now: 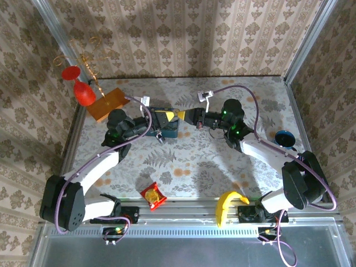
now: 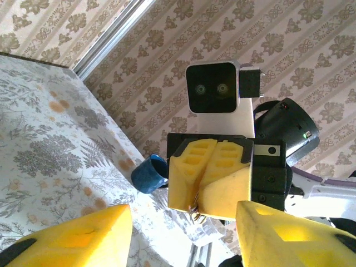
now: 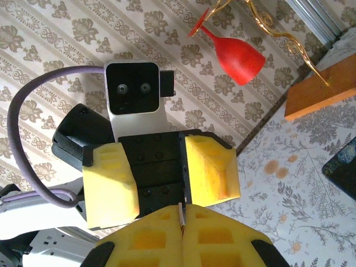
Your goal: Unlock the padlock with the key
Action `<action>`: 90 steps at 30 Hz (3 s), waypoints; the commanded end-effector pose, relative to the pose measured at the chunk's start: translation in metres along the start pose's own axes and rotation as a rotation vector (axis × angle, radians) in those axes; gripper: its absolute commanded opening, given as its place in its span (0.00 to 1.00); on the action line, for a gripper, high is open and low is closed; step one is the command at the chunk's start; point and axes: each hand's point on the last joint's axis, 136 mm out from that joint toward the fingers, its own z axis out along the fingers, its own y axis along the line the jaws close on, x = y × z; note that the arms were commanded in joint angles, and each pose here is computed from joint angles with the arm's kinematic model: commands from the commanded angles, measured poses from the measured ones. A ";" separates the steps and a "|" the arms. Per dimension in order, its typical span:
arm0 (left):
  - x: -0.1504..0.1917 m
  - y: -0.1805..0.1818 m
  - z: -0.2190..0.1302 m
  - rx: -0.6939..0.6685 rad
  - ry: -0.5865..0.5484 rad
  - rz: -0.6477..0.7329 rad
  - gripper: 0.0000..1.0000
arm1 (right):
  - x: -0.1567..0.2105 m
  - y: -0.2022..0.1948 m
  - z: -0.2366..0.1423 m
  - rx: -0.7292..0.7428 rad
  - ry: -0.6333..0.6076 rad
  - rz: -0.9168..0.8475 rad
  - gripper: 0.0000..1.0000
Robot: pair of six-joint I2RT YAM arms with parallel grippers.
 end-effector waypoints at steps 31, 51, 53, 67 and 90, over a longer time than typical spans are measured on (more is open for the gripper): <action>0.001 -0.014 -0.001 0.081 0.013 0.020 0.30 | -0.009 0.024 0.007 -0.053 -0.004 -0.044 0.00; -0.002 -0.015 0.002 0.097 0.007 0.027 0.17 | -0.008 0.024 0.012 -0.055 0.002 -0.040 0.00; -0.002 -0.016 0.002 0.099 0.007 0.030 0.16 | -0.008 0.023 0.012 -0.055 0.003 -0.038 0.00; -0.008 -0.022 0.001 0.102 -0.015 0.070 0.00 | -0.004 0.014 0.010 0.000 0.006 -0.035 0.05; 0.037 -0.074 -0.031 -0.057 0.392 0.418 0.00 | 0.023 0.052 -0.048 0.077 0.097 -0.273 0.65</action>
